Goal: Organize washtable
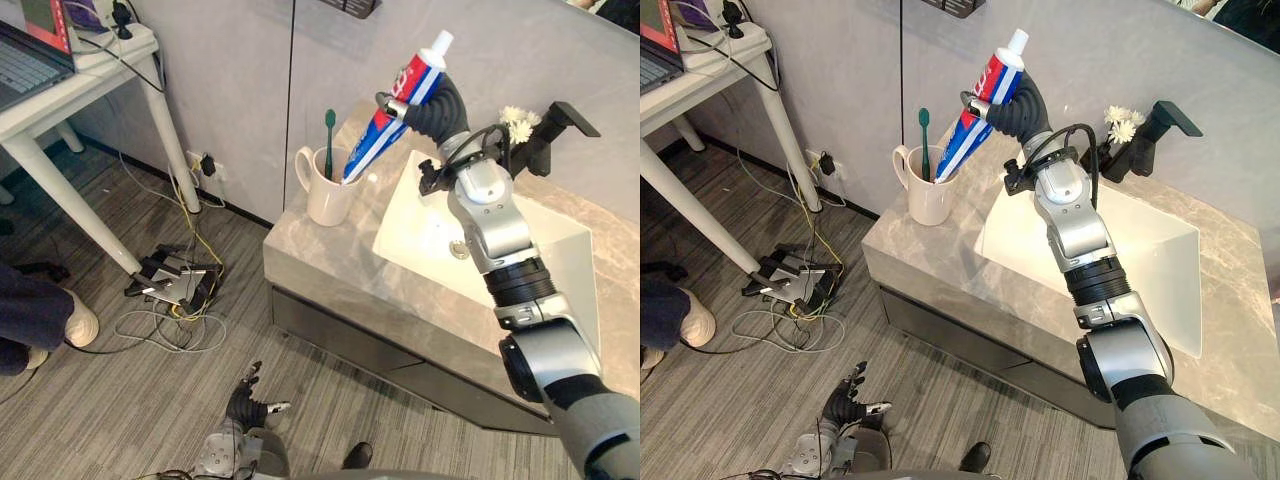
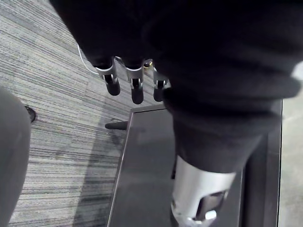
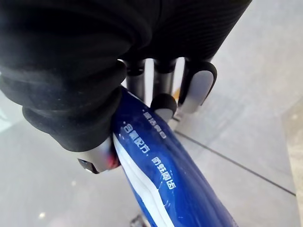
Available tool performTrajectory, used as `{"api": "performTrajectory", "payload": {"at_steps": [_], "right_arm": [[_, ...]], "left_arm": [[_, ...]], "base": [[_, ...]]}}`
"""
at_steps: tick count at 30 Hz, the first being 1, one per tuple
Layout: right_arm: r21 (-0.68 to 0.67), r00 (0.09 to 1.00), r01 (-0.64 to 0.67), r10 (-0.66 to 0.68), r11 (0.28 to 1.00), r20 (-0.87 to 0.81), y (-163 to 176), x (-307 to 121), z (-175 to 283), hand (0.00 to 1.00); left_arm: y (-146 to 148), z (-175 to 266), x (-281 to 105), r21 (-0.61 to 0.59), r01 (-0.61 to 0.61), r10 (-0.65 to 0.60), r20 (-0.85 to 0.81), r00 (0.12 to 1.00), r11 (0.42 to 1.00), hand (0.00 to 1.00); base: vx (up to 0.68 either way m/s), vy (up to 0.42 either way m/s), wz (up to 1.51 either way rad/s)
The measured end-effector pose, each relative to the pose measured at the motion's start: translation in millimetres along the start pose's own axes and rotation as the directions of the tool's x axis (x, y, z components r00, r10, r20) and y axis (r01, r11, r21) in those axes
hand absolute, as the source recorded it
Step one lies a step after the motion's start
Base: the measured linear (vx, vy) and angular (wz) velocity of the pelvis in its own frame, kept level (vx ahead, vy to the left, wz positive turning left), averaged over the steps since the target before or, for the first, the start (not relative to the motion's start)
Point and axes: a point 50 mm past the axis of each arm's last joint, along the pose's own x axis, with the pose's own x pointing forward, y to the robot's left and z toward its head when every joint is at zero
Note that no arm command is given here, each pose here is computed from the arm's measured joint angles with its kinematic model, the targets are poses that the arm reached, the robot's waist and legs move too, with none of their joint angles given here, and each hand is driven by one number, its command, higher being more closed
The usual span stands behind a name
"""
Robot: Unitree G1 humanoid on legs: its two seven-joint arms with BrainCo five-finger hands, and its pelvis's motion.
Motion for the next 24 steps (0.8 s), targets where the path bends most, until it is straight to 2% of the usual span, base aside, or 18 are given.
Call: {"api": "performTrajectory", "payload": {"at_steps": [11, 24], "right_arm": [[0.018, 0.999, 0.008, -0.009, 1.000, 0.039, -3, 15, 17, 1.00], [0.004, 1.000, -0.019, 0.018, 1.000, 0.018, 2, 20, 15, 1.00]], "left_arm": [[1, -1, 0, -0.020, 0.000, 0.000, -0.003, 1.000, 1.000, 0.00], [3, -3, -1, -0.054, -0.002, 0.002, -0.010, 1.000, 0.999, 0.00]], "base": [[0.00, -0.006, -0.01], [0.00, -0.009, -0.02]]}}
